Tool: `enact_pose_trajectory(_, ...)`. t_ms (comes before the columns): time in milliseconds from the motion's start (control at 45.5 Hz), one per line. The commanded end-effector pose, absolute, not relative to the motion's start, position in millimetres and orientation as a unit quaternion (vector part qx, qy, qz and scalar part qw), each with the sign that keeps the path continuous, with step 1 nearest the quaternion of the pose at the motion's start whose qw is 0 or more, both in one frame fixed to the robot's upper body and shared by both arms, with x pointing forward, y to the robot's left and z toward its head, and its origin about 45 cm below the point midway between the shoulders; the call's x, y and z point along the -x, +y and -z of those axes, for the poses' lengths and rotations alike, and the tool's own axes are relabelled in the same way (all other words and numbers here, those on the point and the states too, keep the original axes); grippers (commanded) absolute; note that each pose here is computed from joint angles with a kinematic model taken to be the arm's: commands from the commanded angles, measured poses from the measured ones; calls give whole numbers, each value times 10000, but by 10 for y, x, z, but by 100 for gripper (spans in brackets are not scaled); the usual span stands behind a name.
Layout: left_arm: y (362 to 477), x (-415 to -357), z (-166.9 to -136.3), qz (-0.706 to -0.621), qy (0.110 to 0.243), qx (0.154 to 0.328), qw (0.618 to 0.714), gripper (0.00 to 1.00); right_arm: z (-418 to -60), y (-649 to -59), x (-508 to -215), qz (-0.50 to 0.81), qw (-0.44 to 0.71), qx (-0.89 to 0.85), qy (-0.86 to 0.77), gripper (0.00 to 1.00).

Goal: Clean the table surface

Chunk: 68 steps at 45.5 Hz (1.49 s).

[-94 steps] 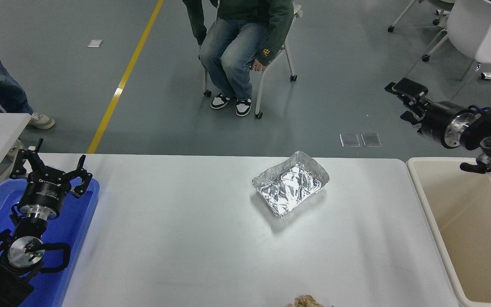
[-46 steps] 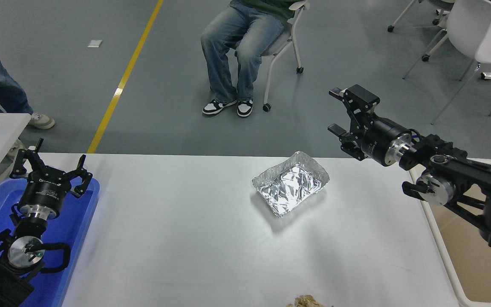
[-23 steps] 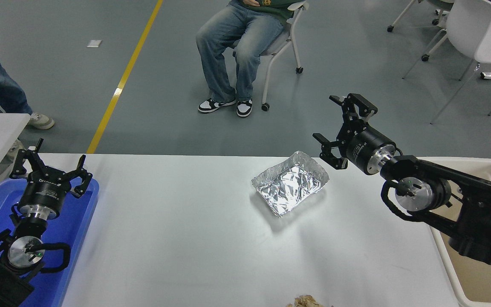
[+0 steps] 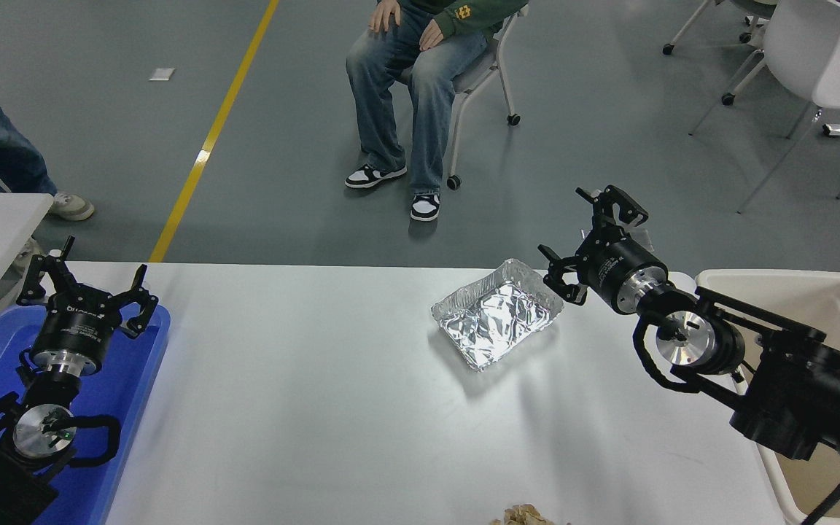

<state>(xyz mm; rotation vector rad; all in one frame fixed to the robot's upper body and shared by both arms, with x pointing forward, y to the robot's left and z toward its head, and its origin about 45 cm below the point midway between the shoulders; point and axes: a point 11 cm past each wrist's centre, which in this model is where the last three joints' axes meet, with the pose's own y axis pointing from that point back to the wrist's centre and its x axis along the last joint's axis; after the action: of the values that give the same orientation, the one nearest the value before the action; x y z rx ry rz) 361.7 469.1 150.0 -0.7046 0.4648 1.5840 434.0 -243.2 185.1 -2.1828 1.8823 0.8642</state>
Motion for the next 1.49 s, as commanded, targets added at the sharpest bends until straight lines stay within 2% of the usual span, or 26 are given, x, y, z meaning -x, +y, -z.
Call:
enact_pose_trajectory(0, 4691, -3617, -1500, -6899, 2024, 3069, 6236, 100, -1675, -2596, -4317, -2948, 620, 7052, 6418, 99)
enact_pose_trajectory(484, 4691, -3617, -1500, -6899, 2024, 3069, 6236, 100, -1794, -2725, -4365, -2909, 890, 7060, 6396, 99)
enact_pose_trajectory(1473, 4691, -3617, -1500, -6899, 2024, 3069, 6236, 100, -1714, -2956, -4381, -2891, 947, 6818, 6653, 99)
